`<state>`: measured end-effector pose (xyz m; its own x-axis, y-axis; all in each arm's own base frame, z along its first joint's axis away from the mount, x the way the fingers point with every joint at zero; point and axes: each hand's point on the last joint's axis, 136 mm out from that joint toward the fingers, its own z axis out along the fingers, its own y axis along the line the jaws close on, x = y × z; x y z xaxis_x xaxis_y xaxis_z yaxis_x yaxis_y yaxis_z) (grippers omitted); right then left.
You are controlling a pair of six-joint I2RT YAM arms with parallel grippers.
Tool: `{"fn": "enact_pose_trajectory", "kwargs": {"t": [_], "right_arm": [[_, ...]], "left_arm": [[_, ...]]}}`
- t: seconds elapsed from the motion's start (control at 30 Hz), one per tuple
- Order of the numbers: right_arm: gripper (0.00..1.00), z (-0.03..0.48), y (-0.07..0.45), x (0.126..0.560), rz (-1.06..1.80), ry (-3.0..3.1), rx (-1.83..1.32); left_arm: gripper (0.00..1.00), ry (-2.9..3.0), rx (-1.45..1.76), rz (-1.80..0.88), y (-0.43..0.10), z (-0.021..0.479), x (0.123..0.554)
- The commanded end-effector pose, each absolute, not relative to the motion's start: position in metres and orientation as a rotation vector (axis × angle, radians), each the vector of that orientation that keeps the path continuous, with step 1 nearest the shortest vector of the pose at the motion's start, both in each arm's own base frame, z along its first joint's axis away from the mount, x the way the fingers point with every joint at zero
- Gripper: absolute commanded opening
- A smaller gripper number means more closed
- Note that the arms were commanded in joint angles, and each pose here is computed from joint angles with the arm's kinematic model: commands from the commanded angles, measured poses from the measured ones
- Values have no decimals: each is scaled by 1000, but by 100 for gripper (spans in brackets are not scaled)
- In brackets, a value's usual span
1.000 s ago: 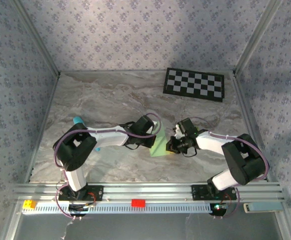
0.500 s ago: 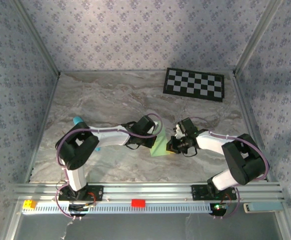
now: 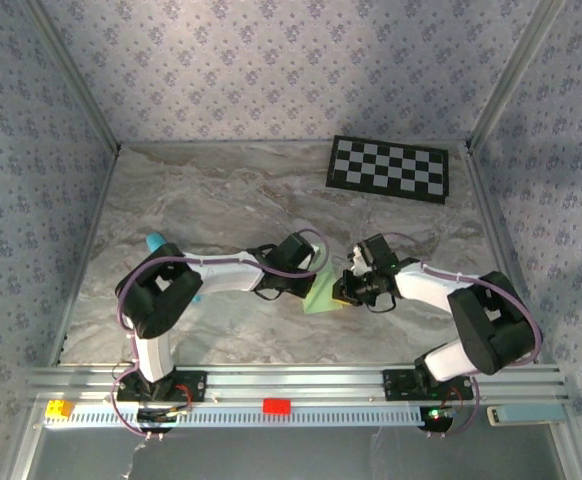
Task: Fold a paper plane with a square sheet of paper (pick it up from the middle)
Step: Fold the triangle a second time at the center of the table.
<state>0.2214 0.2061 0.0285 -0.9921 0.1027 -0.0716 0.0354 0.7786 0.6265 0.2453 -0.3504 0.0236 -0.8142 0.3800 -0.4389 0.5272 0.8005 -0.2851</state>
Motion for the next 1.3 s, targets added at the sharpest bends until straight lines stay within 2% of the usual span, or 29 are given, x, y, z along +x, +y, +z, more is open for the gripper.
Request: {"fn": "enact_pose_trajectory", "kwargs": {"t": [0.0, 0.17, 0.5, 1.27], "right_arm": [[13, 46, 217, 228, 1110, 2804, 91], [12, 39, 219, 226, 1115, 2830, 93], [5, -3, 189, 208, 879, 2967, 175], [4, -7, 186, 204, 867, 2994, 166]], "left_arm": [[0, 2658, 714, -539, -350, 15, 239], [0, 2658, 711, -540, -351, 16, 239], [0, 2628, 701, -556, -355, 25, 243], [0, 2572, 691, -549, -356, 40, 250]]}}
